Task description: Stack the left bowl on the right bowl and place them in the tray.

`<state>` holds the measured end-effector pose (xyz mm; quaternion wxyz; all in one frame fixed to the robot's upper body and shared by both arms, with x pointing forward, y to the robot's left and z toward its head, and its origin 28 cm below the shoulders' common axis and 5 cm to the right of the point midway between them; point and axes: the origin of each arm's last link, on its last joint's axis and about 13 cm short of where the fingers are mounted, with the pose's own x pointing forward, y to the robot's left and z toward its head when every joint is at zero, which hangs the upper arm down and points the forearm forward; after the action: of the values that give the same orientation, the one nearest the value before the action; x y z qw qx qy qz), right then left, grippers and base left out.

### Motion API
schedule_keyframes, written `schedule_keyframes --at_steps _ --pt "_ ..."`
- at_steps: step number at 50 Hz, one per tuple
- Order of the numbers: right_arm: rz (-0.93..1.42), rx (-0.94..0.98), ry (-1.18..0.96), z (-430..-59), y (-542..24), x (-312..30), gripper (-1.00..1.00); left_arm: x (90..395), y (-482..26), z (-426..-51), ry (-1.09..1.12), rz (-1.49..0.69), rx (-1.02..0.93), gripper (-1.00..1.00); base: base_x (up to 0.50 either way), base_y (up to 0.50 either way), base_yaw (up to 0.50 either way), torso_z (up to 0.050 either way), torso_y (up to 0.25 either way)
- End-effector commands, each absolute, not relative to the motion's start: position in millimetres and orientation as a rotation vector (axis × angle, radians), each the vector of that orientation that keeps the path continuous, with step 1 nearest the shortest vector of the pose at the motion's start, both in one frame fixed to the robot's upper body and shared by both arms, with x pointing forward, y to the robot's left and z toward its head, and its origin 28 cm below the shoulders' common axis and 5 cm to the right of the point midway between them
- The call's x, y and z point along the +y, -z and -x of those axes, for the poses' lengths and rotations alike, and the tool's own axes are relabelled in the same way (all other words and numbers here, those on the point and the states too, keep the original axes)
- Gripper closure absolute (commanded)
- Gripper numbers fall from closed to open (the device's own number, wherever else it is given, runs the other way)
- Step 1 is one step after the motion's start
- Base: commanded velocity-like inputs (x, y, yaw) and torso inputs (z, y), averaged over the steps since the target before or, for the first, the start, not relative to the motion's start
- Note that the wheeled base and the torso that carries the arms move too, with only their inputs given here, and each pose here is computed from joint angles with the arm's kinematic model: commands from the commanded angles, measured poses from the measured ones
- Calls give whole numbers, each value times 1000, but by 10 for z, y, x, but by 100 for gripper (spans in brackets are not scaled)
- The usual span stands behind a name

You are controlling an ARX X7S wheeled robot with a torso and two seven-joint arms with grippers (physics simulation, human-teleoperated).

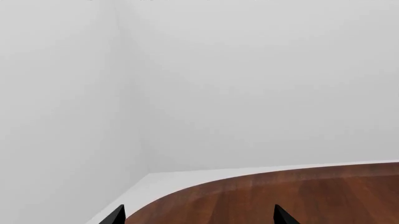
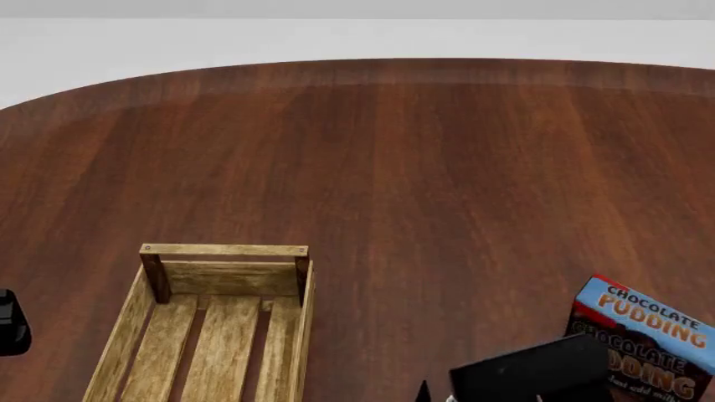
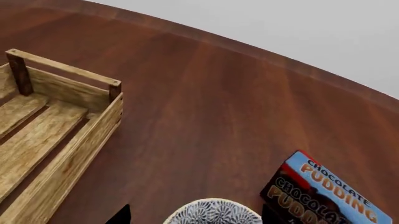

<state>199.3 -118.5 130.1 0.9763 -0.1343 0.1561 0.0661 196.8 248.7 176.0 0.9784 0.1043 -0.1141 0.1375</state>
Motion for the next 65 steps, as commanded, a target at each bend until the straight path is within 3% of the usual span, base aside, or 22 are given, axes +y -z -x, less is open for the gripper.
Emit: schedule_keyframes --at_steps 1,65 --pt "271 364 -170 -1983 -1238 -1177 -100 2484 -1759 -1967 -277 -211 -231 -100 0 0 0 0 0" --pt "307 538 -221 -2006 -726 -1187 -100 2480 -1738 -1973 -269 -218 -227 -100 0 0 0 0 0"
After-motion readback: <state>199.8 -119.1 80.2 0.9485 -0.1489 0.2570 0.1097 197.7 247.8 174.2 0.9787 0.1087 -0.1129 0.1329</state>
